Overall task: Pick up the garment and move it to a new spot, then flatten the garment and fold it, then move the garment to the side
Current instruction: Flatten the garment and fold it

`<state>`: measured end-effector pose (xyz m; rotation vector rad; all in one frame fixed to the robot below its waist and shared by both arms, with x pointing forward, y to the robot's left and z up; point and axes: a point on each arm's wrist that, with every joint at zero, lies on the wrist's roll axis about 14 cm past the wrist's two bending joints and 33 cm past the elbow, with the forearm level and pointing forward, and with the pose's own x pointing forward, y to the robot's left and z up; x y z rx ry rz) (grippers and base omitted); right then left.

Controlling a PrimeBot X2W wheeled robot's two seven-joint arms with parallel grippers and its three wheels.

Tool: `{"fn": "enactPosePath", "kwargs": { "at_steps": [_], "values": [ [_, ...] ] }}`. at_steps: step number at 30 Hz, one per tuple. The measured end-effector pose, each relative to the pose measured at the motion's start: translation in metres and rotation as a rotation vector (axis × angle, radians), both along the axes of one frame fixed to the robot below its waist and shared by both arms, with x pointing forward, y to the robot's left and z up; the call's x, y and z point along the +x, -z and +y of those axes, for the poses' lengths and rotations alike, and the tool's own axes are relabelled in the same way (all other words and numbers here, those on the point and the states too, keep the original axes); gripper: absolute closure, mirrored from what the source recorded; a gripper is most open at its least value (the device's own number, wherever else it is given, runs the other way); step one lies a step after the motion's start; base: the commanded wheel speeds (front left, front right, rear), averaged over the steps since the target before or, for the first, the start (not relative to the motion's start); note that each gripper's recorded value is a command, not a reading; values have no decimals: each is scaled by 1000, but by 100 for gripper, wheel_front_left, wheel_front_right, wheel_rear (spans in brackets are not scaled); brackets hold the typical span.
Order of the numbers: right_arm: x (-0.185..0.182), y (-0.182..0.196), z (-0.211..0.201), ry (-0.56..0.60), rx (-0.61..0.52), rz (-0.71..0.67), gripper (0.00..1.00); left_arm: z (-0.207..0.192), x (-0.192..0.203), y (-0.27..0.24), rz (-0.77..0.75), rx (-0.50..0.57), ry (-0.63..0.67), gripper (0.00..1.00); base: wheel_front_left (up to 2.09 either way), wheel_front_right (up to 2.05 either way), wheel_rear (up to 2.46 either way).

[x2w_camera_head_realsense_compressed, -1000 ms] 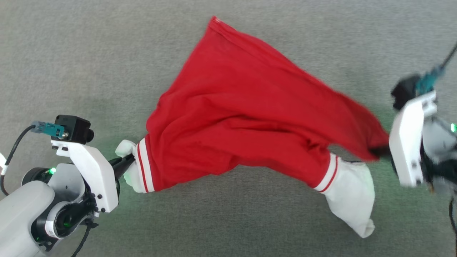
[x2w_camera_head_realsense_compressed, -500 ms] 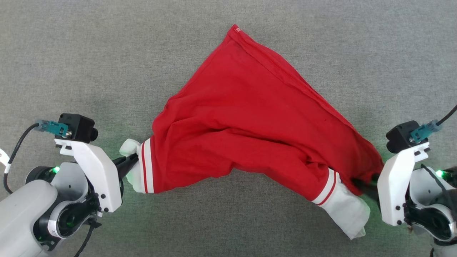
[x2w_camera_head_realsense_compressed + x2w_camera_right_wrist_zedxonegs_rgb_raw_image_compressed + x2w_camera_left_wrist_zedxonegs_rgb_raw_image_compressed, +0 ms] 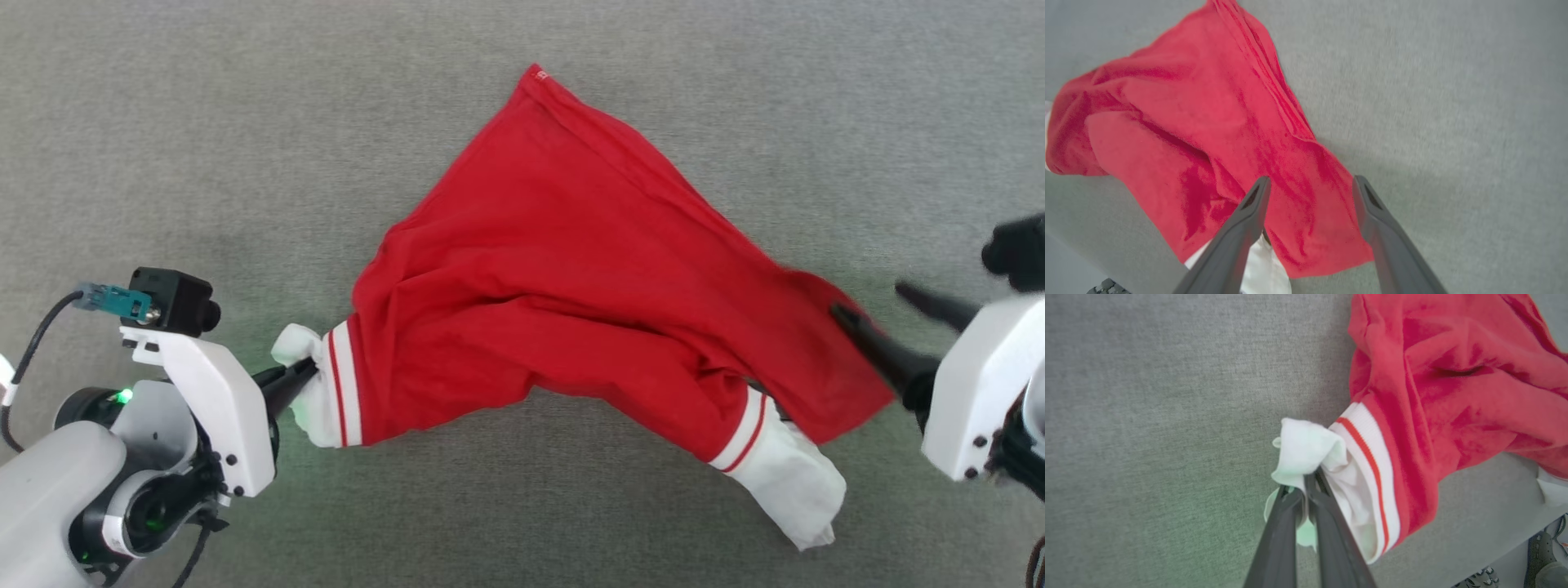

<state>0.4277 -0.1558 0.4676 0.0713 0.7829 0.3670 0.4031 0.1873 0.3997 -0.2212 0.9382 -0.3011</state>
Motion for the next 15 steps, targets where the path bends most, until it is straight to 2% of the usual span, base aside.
{"fn": "enactPosePath", "kwargs": {
  "at_steps": [8,15],
  "values": [
    [46,-41,34,-121,-24,-242,0,2,-11,-2,1,-11,-23,100,0,0,0],
    [82,-28,82,-245,30,-245,0,5,-18,-5,-10,-21,-47,100,0,0,0]
  ]
}}
